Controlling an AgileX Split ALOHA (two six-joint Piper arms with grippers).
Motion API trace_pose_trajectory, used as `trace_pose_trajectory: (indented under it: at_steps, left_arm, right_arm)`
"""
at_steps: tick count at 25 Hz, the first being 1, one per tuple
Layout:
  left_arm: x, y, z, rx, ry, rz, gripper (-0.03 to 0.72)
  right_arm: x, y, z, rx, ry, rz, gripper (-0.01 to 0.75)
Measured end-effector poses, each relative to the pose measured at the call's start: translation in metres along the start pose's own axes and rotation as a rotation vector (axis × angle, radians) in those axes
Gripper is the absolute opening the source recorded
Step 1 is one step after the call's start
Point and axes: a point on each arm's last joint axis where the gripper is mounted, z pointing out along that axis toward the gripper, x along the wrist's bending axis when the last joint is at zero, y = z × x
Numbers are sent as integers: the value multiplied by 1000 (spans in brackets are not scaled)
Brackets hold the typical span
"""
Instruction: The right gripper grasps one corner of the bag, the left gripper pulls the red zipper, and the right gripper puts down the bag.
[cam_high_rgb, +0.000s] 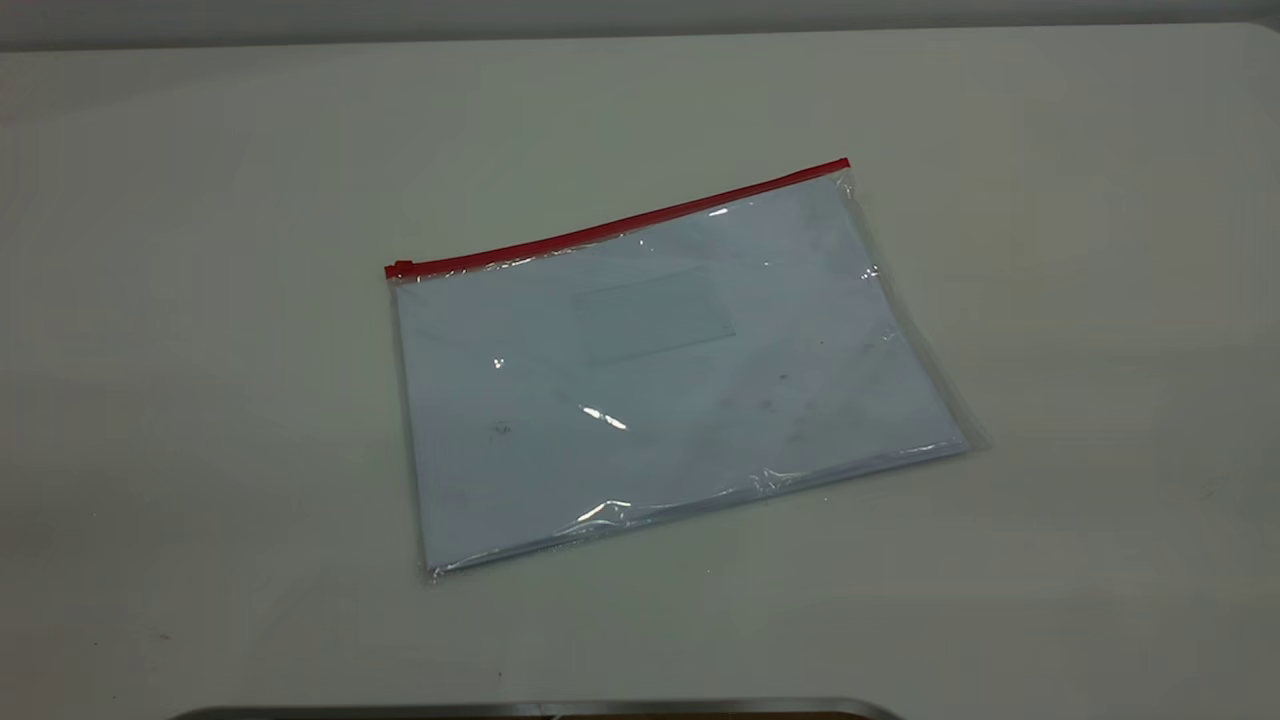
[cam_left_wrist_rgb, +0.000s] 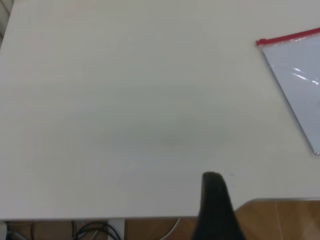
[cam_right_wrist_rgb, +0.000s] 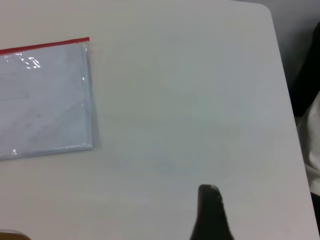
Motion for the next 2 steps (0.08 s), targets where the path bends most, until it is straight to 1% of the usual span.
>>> trace_pose_trajectory:
  at_steps: [2]
  left_arm:
    - [0,0,0,0,0,0,586]
  right_arm:
    - [0,0,0,0,0,0,574]
